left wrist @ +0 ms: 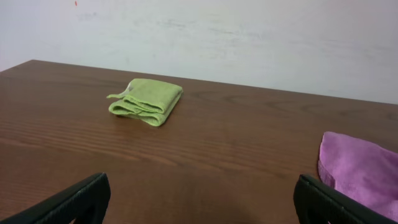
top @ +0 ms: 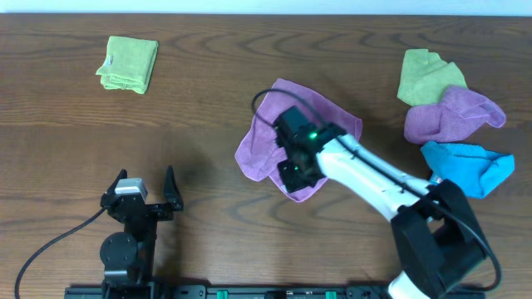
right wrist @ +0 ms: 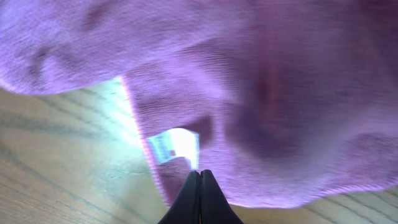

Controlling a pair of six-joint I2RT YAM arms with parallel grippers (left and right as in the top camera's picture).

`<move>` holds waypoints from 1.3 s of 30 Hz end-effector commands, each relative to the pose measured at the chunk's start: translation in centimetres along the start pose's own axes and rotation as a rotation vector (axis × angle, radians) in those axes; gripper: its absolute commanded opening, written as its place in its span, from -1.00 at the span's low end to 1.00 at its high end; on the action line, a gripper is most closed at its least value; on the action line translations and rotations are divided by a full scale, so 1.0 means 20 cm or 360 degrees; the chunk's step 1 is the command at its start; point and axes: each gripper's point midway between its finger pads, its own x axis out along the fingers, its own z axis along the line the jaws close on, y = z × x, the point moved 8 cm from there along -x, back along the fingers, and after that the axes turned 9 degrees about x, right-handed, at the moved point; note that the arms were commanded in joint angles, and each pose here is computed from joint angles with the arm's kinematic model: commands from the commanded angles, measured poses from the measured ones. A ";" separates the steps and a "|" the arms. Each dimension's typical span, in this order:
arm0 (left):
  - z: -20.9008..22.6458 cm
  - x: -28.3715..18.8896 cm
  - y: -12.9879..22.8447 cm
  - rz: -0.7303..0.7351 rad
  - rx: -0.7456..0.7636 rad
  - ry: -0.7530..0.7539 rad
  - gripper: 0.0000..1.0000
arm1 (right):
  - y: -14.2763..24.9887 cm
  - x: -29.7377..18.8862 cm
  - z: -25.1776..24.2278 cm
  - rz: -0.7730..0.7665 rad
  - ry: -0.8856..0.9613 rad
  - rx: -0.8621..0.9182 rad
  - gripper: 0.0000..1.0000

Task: Fold the cloth
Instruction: 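Spread the purple cloth flat by pulling its corner with the right gripper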

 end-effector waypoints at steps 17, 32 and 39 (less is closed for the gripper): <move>0.01 0.01 0.08 0.0086 0.0012 -0.0047 0.91 | 0.17 0.21 -0.02 0.0039 0.0090 0.0025 -0.97; 0.01 0.01 0.08 0.0086 0.0012 -0.0047 0.91 | 0.41 0.17 -0.29 0.0257 0.0735 0.0706 -0.97; 0.01 0.01 0.08 0.0086 0.0012 -0.0047 0.91 | 0.26 0.15 -0.28 -0.0013 0.0697 0.0834 -0.97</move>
